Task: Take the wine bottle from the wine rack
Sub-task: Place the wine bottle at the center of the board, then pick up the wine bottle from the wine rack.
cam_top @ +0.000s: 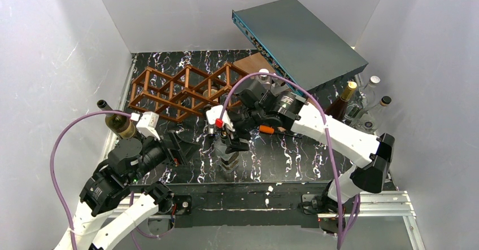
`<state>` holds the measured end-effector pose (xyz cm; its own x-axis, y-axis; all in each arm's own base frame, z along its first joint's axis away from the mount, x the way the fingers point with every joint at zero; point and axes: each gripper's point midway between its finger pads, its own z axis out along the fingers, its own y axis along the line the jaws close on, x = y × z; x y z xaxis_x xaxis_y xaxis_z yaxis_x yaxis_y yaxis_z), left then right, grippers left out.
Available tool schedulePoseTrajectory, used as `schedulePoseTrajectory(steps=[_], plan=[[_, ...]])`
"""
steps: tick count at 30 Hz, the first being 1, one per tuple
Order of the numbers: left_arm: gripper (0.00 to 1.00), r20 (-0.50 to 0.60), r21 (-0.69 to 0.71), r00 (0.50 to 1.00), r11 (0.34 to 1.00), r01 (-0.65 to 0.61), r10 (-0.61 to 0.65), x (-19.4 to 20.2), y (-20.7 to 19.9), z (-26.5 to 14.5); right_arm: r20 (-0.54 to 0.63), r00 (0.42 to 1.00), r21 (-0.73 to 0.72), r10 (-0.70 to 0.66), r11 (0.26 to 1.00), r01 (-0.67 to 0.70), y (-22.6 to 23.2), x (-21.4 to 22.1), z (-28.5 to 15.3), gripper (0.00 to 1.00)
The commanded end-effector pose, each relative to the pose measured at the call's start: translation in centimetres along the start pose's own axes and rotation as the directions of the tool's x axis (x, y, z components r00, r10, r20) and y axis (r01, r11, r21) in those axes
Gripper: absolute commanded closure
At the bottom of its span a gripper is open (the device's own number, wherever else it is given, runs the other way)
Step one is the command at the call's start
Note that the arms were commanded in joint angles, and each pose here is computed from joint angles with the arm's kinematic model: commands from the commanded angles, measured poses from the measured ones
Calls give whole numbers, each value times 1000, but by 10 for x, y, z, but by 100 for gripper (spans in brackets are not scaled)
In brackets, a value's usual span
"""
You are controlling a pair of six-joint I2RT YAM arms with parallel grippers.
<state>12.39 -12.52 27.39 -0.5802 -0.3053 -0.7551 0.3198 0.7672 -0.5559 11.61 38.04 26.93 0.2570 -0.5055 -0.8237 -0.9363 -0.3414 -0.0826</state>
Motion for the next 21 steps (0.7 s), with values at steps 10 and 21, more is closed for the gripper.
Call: schedulePoseTrajectory(steps=[10,21], plan=[[2,-8,2,1000,1000,29,-29,3,0,0,-10,1000,101,-26,995,26,-19,-13,-4,80],[2,2,36,999,998,46,-47,1,-7,1,23,989,90,-146,986,143,2,-15,-83,99]])
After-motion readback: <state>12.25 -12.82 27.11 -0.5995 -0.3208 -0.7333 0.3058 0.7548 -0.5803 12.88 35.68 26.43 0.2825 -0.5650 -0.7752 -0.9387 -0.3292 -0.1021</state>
